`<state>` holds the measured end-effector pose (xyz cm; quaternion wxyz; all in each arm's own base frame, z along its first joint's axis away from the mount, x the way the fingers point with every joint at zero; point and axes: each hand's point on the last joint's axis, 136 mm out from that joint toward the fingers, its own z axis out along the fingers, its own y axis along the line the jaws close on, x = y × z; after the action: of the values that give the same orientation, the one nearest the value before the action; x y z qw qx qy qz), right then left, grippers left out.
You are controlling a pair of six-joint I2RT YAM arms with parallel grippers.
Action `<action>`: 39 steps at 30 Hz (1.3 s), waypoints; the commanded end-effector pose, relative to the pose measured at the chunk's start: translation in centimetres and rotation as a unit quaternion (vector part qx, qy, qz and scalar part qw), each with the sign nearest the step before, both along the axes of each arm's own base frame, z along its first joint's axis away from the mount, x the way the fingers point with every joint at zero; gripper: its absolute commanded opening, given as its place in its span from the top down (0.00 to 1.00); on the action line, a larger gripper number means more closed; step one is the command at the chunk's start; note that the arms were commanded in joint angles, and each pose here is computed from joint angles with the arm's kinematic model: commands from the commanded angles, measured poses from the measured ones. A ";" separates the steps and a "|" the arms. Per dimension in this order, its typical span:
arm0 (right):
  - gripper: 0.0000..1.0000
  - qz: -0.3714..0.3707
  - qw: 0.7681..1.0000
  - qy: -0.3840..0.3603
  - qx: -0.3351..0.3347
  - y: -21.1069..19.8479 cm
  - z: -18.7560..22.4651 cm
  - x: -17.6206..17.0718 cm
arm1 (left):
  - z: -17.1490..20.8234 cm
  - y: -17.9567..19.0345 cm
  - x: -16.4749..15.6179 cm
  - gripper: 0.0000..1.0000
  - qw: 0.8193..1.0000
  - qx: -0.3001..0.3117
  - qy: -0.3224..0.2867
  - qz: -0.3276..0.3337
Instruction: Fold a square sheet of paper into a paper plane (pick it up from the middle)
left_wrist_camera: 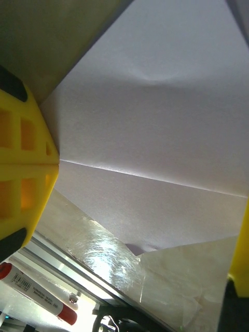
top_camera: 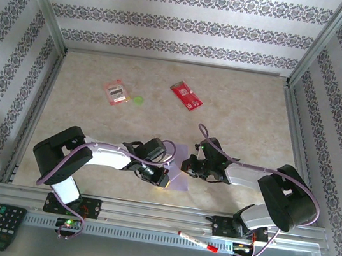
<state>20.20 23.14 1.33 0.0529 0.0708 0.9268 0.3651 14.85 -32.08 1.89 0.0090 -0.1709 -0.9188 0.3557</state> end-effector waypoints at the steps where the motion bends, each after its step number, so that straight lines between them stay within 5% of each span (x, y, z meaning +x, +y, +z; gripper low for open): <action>1: 1.00 -0.008 0.999 0.020 -0.035 -1.9 -2.2 -1.1 | 1.0 -0.2 0.5 0.93 1.000 0.007 0.006 0.005; 7: 1.00 -0.013 0.999 0.024 -0.039 -2.5 -2.6 -1.4 | 3.9 -2.7 2.3 0.92 0.999 -0.042 -0.005 0.017; 10: 1.00 -0.014 0.999 0.024 -0.038 -2.5 -2.6 -1.4 | 3.4 -3.3 3.1 1.00 0.999 -0.040 -0.005 0.020; 17: 1.00 -0.017 0.999 0.022 -0.037 -2.6 -2.4 -1.3 | 1.4 -3.4 4.0 1.00 1.000 -0.020 -0.008 0.019; 39: 1.00 -0.030 0.997 0.043 -0.062 -3.4 -3.7 -1.8 | -0.8 0.7 -0.8 1.00 0.999 0.013 0.033 0.008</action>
<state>20.33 22.72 1.24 0.0608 0.0735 0.9207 0.3785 15.90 -32.94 1.77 0.0078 -0.1555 -0.9172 0.3666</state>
